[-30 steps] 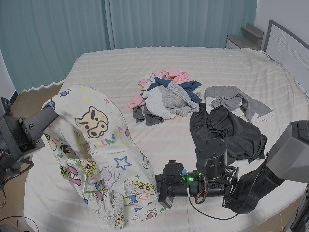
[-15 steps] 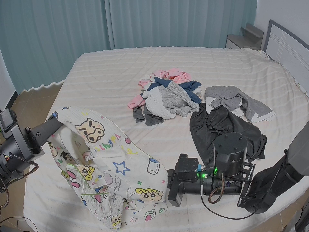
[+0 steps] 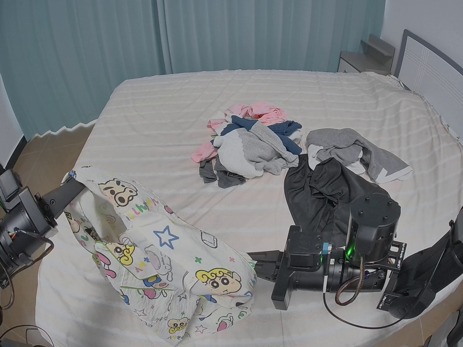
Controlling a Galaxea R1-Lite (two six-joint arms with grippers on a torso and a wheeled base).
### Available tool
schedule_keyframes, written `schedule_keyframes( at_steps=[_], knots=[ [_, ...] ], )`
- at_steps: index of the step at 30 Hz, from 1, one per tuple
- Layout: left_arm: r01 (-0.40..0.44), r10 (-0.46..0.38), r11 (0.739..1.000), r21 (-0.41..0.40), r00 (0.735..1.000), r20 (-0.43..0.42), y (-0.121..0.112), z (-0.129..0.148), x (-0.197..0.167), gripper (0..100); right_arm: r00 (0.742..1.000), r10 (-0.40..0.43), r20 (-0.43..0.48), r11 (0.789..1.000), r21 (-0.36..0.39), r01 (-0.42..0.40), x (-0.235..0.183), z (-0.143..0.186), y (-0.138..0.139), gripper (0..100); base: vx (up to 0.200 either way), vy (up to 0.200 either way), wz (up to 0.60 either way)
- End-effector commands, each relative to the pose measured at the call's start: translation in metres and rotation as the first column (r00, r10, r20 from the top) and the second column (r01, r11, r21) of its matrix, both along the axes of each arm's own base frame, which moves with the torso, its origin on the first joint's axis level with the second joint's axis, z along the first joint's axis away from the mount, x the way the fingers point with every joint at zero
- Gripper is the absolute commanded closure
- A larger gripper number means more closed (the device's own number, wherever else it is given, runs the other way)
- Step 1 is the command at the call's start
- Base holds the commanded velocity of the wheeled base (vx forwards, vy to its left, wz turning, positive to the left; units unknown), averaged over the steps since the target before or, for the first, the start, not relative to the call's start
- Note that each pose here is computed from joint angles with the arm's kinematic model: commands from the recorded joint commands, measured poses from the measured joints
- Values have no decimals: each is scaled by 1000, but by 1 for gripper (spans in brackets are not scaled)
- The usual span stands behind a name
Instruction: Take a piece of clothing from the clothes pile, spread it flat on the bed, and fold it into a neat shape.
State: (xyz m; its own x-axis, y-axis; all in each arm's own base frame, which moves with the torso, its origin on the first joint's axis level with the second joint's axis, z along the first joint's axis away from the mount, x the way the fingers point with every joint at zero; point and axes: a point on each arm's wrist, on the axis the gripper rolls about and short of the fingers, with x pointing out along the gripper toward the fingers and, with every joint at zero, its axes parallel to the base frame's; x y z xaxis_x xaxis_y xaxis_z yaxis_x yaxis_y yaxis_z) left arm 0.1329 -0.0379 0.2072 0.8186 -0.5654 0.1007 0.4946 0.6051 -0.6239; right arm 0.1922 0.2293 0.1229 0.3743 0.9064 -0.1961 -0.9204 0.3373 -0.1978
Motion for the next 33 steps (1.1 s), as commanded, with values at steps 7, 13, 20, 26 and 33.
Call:
schedule_keyframes(
  at_steps=[7,13,20,26,33],
  knots=[
    [-14,14,1000,5,998,-53,3,-15,-3,0,1000,2,20,1000,21,-3,-4,9,-4,100,0,0,0],
    [-79,80,997,16,996,-51,11,-16,-1,0,999,3,38,999,42,-5,-8,18,-7,100,0,0,0],
    [-278,278,946,167,960,22,38,-21,4,0,999,4,35,999,38,-5,-8,18,-8,100,0,0,0],
    [-249,245,947,203,968,46,36,-22,3,0,999,8,34,999,36,-9,-6,17,-3,100,0,0,0],
    [37,-79,939,342,991,111,-1,-15,7,0,997,78,-7,997,-10,-78,-23,11,9,100,0,0,0]
  ],
)
